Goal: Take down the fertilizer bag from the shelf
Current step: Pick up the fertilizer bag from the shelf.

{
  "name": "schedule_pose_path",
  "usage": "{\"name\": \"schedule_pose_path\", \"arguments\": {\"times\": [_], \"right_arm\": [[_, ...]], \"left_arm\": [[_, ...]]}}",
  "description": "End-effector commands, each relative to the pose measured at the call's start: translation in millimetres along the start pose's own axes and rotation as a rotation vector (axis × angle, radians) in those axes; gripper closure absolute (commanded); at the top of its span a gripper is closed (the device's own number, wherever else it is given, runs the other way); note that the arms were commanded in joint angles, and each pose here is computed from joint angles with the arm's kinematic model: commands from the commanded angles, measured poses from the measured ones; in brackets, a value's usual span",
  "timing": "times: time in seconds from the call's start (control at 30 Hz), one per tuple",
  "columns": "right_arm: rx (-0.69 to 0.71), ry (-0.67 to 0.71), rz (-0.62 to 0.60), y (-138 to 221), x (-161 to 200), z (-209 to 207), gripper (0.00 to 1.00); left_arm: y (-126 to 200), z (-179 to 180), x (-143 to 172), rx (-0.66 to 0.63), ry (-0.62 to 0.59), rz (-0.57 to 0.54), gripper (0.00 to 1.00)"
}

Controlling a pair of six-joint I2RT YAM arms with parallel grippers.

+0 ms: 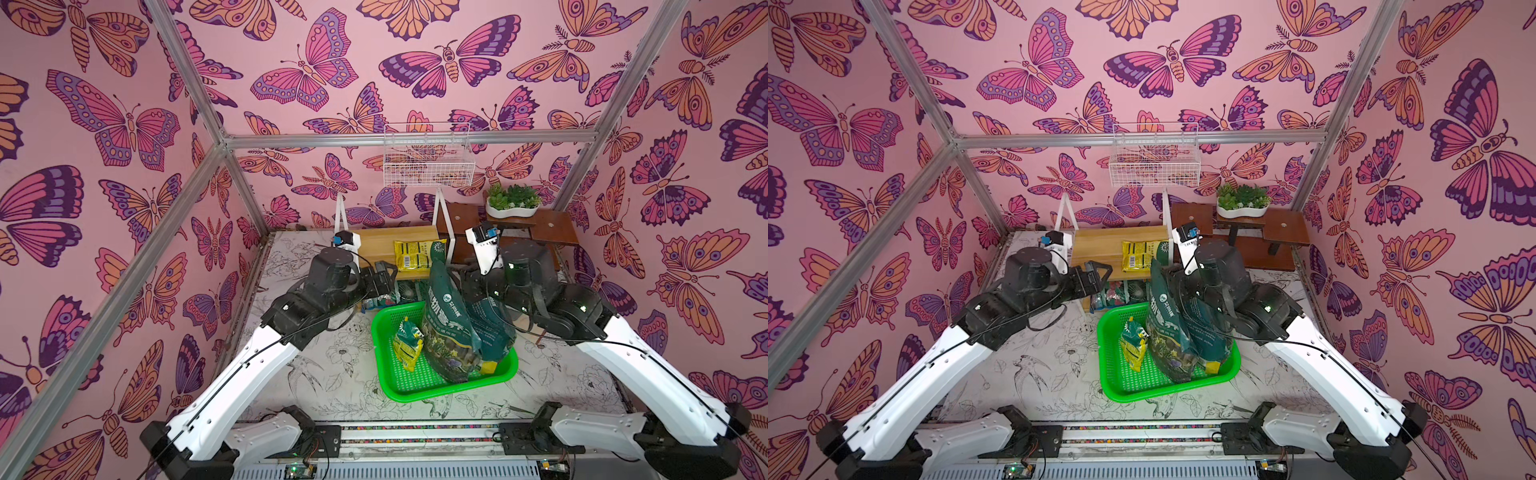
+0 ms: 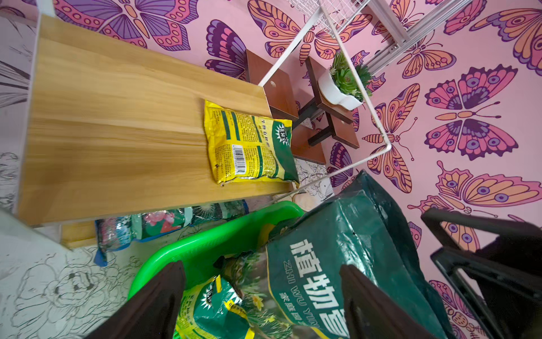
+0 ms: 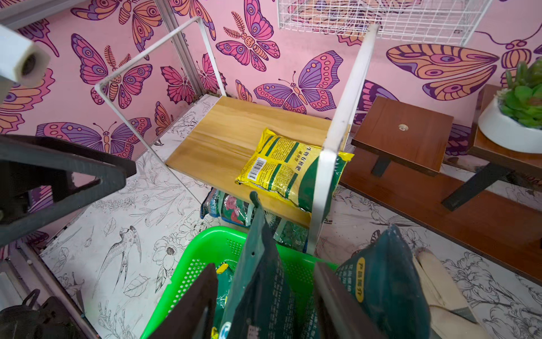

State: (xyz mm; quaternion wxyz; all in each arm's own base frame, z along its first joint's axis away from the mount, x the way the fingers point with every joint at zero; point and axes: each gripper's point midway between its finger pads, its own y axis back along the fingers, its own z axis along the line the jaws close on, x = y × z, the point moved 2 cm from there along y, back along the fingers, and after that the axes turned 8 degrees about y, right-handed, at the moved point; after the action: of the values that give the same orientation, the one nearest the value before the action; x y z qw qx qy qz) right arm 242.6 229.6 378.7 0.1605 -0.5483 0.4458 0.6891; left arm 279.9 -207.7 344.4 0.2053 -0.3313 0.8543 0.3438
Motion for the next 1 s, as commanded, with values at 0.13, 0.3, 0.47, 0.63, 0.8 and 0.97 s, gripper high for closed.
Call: {"name": "schedule_pose_path", "arguments": {"times": [0.13,0.3,0.47,0.63,0.8,0.97], "right_arm": [[0.046,-0.035,-0.036,14,0,-15,0.47],[0.07,-0.036,-0.043,18,3,-20,0.48],[0.086,-0.038,-0.055,20,4,-23,0.48],[0.093,-0.037,-0.058,19,6,-24,0.49],[0.099,-0.032,-0.052,18,8,-25,0.49],[0.1,-0.033,-0.057,17,9,-26,0.49]], "left_arm": [[-54,21,1,-0.111,0.025,-0.014,0.34],[-77,26,-1,-0.124,0.036,-0.031,0.35],[-98,31,4,-0.127,0.071,-0.009,0.36],[-112,34,7,-0.135,0.078,0.012,0.41],[-121,37,10,-0.148,0.058,0.029,0.48],[-126,42,14,-0.163,0.038,0.043,0.49]]}}
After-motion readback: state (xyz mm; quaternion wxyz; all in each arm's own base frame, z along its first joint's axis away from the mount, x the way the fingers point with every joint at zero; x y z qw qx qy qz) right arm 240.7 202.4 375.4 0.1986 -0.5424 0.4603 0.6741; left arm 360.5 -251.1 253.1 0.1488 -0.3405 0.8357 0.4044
